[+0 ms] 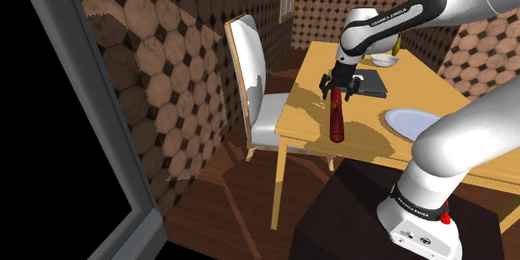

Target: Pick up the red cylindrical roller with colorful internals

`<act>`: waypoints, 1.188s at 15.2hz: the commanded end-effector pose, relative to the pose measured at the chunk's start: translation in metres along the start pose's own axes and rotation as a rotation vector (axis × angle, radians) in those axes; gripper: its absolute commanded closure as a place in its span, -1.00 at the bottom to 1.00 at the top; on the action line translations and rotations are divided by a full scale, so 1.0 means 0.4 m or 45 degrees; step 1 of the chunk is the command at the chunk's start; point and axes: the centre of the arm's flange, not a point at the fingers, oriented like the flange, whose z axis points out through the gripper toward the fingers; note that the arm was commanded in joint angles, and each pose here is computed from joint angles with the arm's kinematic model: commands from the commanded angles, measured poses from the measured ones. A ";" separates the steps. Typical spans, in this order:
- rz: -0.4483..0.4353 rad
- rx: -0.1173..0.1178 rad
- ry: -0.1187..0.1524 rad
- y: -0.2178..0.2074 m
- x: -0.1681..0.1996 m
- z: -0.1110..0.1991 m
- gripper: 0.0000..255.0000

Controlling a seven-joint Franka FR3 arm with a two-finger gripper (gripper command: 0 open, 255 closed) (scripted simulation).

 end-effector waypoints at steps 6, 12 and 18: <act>0.207 0.031 0.018 0.078 0.047 0.102 -1.00; 0.207 0.031 0.018 0.082 0.047 0.163 -1.00; 0.207 0.031 0.018 0.083 0.047 0.163 1.00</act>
